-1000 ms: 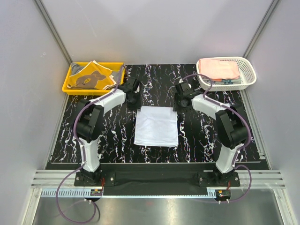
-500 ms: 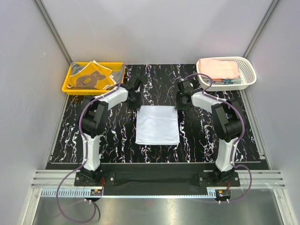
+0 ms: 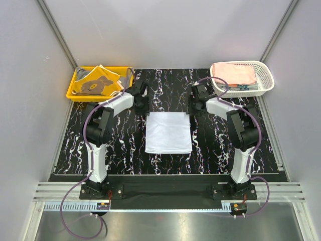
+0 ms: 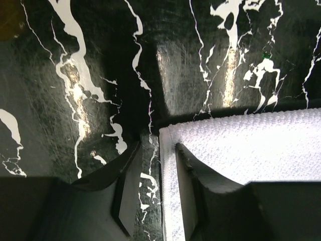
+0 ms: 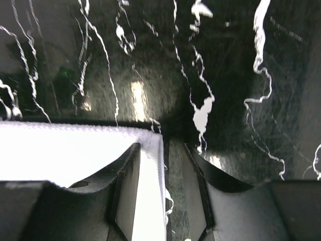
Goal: Fold and stack the towels
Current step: Fold the towel
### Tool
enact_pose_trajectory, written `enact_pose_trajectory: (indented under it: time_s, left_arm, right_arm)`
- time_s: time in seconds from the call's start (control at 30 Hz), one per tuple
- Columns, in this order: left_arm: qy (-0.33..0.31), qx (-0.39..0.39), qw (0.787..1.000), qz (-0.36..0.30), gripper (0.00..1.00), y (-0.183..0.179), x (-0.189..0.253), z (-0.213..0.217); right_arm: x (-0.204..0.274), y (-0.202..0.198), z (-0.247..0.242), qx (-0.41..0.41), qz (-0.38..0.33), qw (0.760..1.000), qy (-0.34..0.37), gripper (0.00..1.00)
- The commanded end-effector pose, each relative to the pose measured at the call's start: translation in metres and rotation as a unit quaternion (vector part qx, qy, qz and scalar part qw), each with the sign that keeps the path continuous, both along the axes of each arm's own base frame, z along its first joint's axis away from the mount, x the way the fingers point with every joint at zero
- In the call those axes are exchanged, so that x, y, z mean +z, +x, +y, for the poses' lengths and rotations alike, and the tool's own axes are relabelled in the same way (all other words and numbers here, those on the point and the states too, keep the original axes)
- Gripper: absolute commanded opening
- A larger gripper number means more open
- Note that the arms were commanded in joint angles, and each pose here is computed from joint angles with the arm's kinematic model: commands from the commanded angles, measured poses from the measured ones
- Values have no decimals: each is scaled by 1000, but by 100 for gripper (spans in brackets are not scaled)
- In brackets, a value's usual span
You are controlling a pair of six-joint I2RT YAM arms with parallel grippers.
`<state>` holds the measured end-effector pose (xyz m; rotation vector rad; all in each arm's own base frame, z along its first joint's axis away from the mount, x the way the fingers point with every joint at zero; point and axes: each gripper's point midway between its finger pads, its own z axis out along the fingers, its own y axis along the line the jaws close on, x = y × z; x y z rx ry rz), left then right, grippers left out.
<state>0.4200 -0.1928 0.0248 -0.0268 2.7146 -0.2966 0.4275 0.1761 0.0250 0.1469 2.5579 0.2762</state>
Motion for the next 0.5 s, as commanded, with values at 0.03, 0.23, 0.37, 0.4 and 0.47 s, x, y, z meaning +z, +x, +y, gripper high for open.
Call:
enact_pose_trajectory:
  time_s: [0.03,0.23,0.37,0.4,0.47]
  left_arm:
    - [-33,-4,999,-32,39,14,16,-7]
    - [-40,-2,999,-20,39,15,5,-9]
    - [-46,-1,999,-14,39,13,-1,-11]
    - [-47,0,999,-13,39,13,-2,-10]
    - [-50,2,999,-12,39,13,-4,-11]
  right_arm:
    - [17,26,4,-4,-41,999,33,45]
    - [7,28,4,-6,-29,999,29,45]
    - [2,25,9,0,-20,999,43,44]
    - [1,25,10,2,-19,999,46,44]
    - [-2,23,11,-1,-15,999,50,44]
